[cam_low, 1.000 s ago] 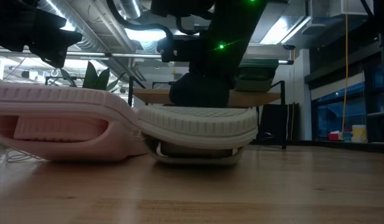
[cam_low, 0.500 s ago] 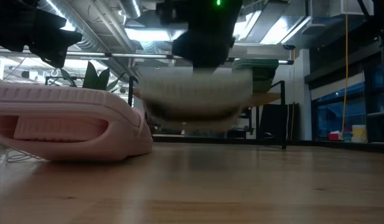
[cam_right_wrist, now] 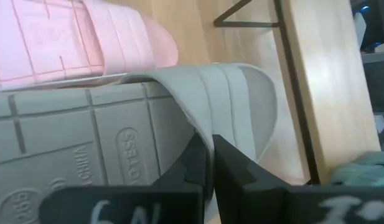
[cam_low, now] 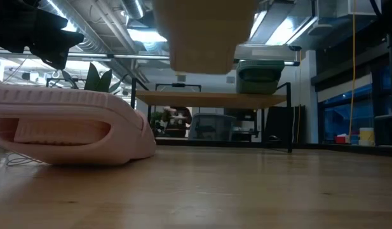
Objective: Pick and place slides into the shelf
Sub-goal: Put the pair of gray slides on the shelf
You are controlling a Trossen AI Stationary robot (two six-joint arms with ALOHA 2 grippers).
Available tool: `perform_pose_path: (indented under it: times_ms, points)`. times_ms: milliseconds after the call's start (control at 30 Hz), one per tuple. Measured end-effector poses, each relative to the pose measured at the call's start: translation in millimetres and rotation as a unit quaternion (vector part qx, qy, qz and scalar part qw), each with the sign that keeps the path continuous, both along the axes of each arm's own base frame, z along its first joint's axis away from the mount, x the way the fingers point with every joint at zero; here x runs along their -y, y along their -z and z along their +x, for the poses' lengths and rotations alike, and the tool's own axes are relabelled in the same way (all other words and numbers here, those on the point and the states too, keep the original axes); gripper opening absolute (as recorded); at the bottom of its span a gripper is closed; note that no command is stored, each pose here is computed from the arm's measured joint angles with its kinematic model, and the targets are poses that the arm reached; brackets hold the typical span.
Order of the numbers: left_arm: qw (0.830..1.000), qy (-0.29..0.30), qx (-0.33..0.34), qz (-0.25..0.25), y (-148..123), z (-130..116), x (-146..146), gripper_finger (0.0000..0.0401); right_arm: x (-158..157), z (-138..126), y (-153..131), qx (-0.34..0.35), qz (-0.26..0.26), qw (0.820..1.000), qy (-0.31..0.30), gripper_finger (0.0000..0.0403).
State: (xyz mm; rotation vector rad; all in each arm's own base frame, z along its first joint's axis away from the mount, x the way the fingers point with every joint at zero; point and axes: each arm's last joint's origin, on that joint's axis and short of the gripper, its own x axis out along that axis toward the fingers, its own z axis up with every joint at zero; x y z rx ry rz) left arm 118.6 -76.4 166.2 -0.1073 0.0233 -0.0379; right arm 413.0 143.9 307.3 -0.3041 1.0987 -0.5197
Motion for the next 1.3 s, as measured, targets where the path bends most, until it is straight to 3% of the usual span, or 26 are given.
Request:
perform_pose_path:
  times_ms: [233, 700, 1100, 1300]
  points:
    - [1.0, 0.0, 0.0, 0.0, 0, 0, 0, 0.0157, 6, -12, -13, -0.007, 0.013, 1.0, 0.009, 0.0012]
    - [1.0, 0.0, 0.0, 0.0, 0, 0, 0, 0.0157, 24, -7, -20, -0.011, 0.003, 1.0, 0.001, 0.0012]
    - [1.0, 0.0, -0.002, 0.002, 0, 0, 0, 0.0157, 57, -41, -89, 0.079, 0.015, 0.997, -0.001, 0.0012]
    - [1.0, 0.0, -0.002, 0.002, 0, 0, 0, 0.0157, 73, -46, -99, 0.073, 0.004, 0.997, -0.01, 0.0012]
